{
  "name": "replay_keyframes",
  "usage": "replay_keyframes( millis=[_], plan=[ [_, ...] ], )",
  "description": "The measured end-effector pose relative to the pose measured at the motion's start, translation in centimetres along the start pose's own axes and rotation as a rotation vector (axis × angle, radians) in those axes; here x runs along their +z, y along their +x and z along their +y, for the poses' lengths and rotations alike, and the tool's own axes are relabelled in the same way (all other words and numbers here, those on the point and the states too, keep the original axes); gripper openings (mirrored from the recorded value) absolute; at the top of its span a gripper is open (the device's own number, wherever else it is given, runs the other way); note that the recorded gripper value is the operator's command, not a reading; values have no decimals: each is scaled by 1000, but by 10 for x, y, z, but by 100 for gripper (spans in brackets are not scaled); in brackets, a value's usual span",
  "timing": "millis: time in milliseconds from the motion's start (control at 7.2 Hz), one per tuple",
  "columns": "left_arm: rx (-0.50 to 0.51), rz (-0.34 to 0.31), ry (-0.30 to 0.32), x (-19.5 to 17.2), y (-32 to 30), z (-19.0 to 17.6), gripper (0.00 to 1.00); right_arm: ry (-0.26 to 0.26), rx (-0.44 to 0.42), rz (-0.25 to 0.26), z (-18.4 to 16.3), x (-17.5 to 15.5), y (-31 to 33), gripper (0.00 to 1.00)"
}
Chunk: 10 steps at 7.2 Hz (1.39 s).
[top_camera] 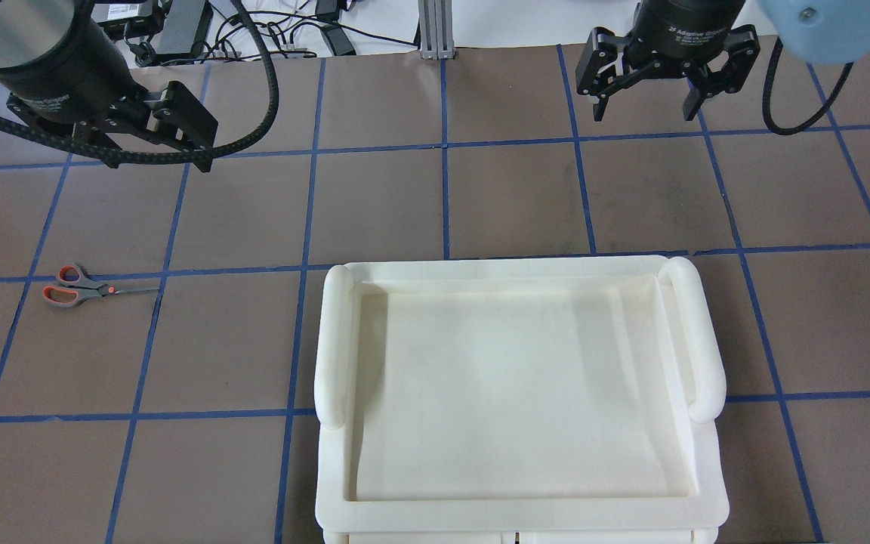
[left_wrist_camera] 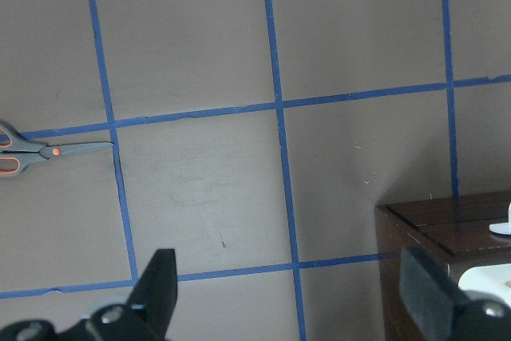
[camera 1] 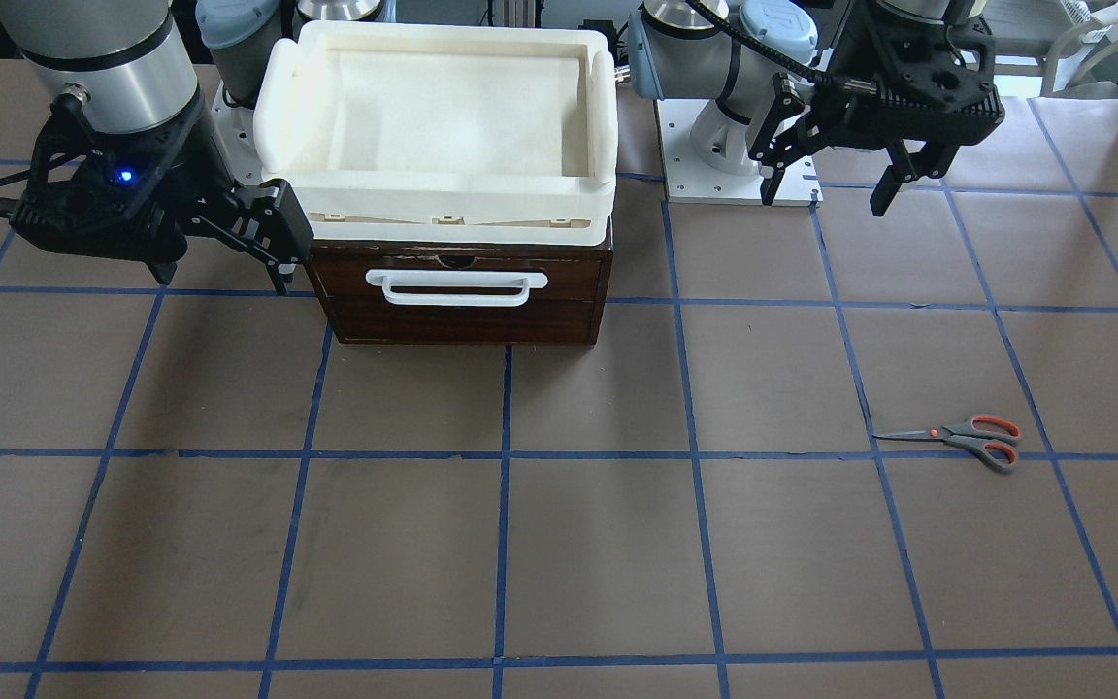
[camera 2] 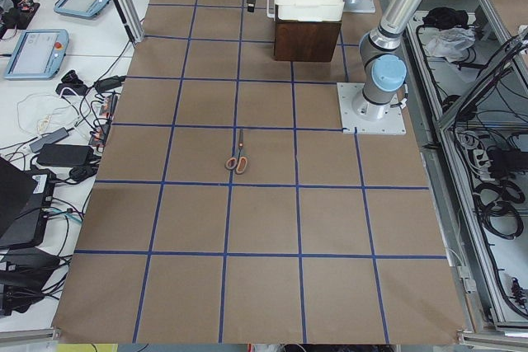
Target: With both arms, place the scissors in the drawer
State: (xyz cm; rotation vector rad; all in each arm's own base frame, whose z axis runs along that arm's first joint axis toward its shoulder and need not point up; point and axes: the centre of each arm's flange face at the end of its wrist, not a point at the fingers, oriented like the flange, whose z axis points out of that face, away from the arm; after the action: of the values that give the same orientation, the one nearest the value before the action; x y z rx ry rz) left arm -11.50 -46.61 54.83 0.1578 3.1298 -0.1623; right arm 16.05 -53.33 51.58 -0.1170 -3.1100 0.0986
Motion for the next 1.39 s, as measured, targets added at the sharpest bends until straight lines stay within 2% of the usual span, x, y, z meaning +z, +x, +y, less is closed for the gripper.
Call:
replay_keyframes(
  millis=[278, 417, 556, 694, 833, 972, 1111, 1250, 1389],
  plan=[
    [-3, 5, -20, 9, 2, 7, 98, 3, 0, -2, 0, -1, 0, 100],
    [45, 3, -32, 15, 1, 12, 93, 10, 0, -4, 0, -2, 0, 100],
    [175, -15, -40, 17, -8, 14, 89, 17, -2, -5, 0, -3, -1, 100],
    [368, -47, -67, 20, -30, 14, 89, 16, -1, -9, 0, -2, -2, 100],
    [565, -50, -111, 28, -73, 12, 100, 7, 5, -15, 0, 3, -4, 100],
    [708, -14, -141, 43, -119, 11, 100, 6, 23, -13, -1, 12, -5, 100],
    [860, 33, -156, 59, -153, 14, 100, 21, 81, -8, -3, 17, -5, 100],
    [999, 72, -162, 72, -174, 16, 100, 22, 202, -12, -4, 21, -7, 100],
    [1069, 78, -144, 85, -192, 10, 100, 10, 349, -18, -5, 25, -10, 100]
  ],
)
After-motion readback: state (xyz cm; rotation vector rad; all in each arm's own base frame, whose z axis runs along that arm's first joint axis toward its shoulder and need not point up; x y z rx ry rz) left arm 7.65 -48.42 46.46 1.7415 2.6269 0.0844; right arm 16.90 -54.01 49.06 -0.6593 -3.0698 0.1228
